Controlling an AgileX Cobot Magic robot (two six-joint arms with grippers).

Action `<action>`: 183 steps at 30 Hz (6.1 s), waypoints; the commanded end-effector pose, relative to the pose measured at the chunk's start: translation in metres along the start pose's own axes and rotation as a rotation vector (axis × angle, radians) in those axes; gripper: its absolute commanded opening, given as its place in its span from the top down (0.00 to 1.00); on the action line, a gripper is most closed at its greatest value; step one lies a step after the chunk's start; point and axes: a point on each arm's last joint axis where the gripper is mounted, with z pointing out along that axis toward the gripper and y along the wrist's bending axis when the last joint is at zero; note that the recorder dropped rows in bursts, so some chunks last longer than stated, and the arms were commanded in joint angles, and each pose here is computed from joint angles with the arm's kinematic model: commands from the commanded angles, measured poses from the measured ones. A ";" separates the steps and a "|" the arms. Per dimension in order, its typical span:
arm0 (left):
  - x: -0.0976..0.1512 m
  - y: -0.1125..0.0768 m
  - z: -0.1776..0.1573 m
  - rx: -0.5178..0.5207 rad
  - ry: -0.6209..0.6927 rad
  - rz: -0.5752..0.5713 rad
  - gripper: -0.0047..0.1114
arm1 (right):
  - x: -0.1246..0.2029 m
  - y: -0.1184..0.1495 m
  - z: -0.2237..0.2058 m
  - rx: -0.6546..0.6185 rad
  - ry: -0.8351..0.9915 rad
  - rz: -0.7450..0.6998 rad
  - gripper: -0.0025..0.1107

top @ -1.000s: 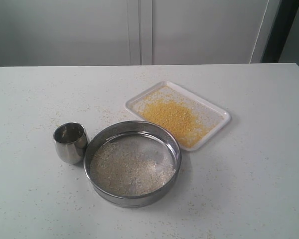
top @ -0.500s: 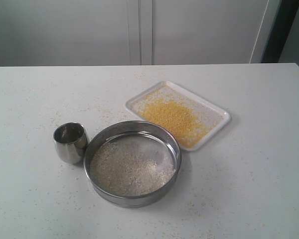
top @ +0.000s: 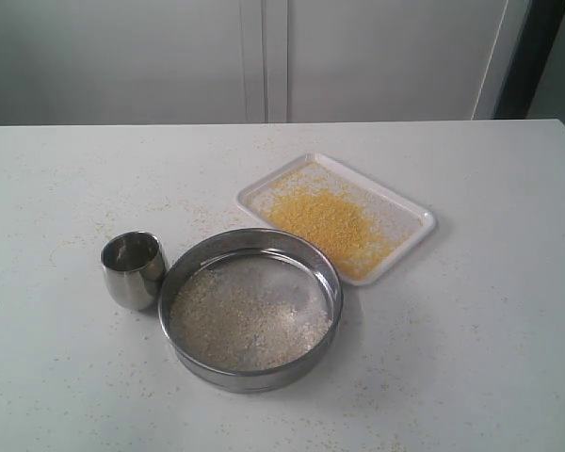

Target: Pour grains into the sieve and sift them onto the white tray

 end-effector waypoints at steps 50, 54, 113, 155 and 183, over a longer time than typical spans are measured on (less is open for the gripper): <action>0.003 -0.001 0.000 0.006 0.005 -0.001 0.96 | 0.001 -0.003 0.000 0.050 -0.011 -0.007 0.98; 0.002 0.001 0.000 -0.009 0.003 0.013 0.96 | 0.001 -0.003 0.000 0.050 -0.011 -0.007 0.98; 0.121 0.020 0.078 -0.329 -0.566 0.116 0.96 | 0.001 -0.003 0.000 0.050 -0.011 -0.007 0.98; 0.121 0.022 0.077 -0.318 -0.599 -0.037 0.96 | 0.001 -0.003 0.000 0.050 -0.011 -0.007 0.98; 0.121 0.022 0.077 -0.319 -0.598 -0.034 0.96 | 0.001 -0.003 0.000 0.050 -0.011 -0.007 0.98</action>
